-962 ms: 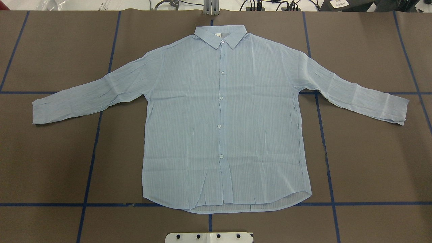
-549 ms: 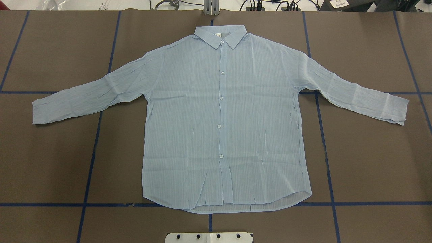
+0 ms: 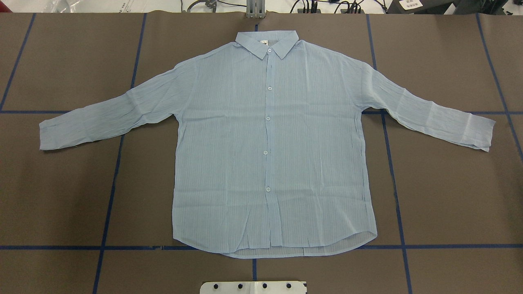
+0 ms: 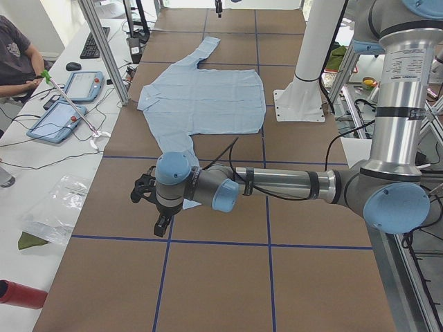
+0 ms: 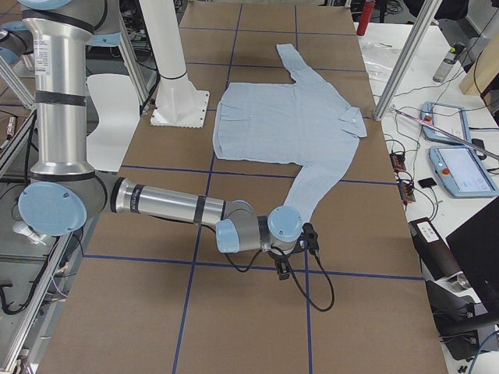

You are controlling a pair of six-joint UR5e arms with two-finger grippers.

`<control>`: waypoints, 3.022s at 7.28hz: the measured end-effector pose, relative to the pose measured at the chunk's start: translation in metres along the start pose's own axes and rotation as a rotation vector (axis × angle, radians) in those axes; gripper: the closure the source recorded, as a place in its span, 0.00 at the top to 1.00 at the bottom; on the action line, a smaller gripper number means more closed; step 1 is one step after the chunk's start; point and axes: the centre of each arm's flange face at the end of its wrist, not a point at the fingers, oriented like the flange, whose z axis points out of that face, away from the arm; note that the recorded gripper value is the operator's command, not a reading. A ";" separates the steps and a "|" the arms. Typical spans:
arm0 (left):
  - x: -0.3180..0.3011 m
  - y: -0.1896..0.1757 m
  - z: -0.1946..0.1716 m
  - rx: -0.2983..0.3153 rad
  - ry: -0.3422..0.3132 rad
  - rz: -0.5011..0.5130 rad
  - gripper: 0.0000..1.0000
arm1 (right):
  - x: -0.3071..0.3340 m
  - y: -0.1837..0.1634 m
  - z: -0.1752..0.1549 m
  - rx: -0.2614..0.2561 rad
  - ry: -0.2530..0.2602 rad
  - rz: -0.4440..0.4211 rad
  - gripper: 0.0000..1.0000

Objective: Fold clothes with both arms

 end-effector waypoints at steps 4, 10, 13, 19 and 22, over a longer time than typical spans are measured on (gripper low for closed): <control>-0.002 0.010 0.002 0.021 0.002 0.015 1.00 | -0.056 -0.029 0.050 0.077 0.007 0.144 1.00; 0.000 0.010 0.000 0.027 0.003 0.013 1.00 | -0.071 -0.003 0.105 0.041 0.047 0.188 0.87; 0.000 0.009 0.000 0.028 0.003 0.014 1.00 | -0.080 -0.004 0.114 0.026 0.046 0.172 0.83; 0.002 0.008 -0.002 0.032 0.004 0.018 1.00 | -0.097 -0.011 0.117 0.016 0.018 0.143 0.74; 0.002 0.008 -0.002 0.032 0.004 0.019 1.00 | -0.107 -0.013 0.105 0.020 -0.008 0.137 0.74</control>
